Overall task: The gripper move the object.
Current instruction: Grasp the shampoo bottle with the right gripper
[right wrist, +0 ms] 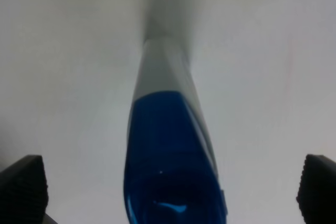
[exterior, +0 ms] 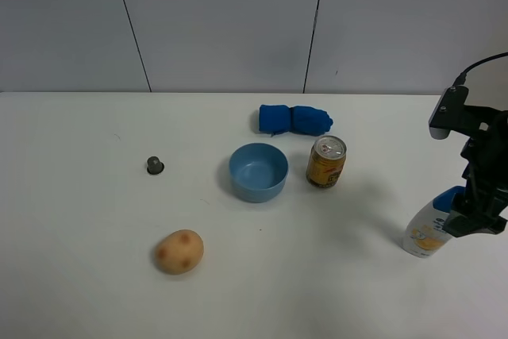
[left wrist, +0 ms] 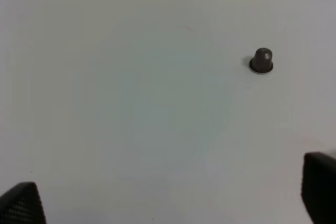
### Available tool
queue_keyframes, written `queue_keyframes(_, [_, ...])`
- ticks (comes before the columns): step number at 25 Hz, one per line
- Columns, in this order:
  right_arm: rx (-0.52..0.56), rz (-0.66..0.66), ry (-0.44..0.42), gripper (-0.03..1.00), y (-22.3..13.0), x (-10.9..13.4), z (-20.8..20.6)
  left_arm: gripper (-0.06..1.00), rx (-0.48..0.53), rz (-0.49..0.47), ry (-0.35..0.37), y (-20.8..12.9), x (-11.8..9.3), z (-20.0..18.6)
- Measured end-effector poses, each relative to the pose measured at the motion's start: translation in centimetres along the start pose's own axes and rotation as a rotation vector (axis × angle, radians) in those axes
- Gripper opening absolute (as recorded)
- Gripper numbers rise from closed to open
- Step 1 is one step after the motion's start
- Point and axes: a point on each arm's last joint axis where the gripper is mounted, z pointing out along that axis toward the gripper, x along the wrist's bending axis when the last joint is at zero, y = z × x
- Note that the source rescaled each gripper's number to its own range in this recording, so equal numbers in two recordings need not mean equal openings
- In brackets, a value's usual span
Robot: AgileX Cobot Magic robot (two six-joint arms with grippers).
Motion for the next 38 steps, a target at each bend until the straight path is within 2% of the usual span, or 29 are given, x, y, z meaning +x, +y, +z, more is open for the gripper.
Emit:
queue_keyframes(5, [0.003, 0.001, 0.000, 0.90, 0.0, 0.0, 0.0, 1.00, 0.000, 0.000, 0.000, 0.0, 0.0, 0.0])
queue_keyframes(12, [0.053, 0.057, 0.062, 0.88, 0.3, -0.4, 1.7, 1.00, 0.000, 0.000, 0.000, 0.0, 0.0, 0.0])
queue_keyframes(17, [0.026, 0.063, 0.029, 0.88, 0.6, -0.8, 1.9, 1.00, 0.000, 0.000, 0.000, 0.0, 0.0, 0.0])
queue_keyframes(27, [0.019, 0.057, 0.021, 0.87, 0.8, -1.0, 2.0, 1.00, 0.000, 0.000, -0.001, 0.0, 0.0, 0.0])
queue_keyframes(38, [0.019, 0.068, 0.051, 0.25, 0.8, -0.7, 2.0, 1.00, 0.000, 0.000, -0.001, 0.0, 0.0, 0.0])
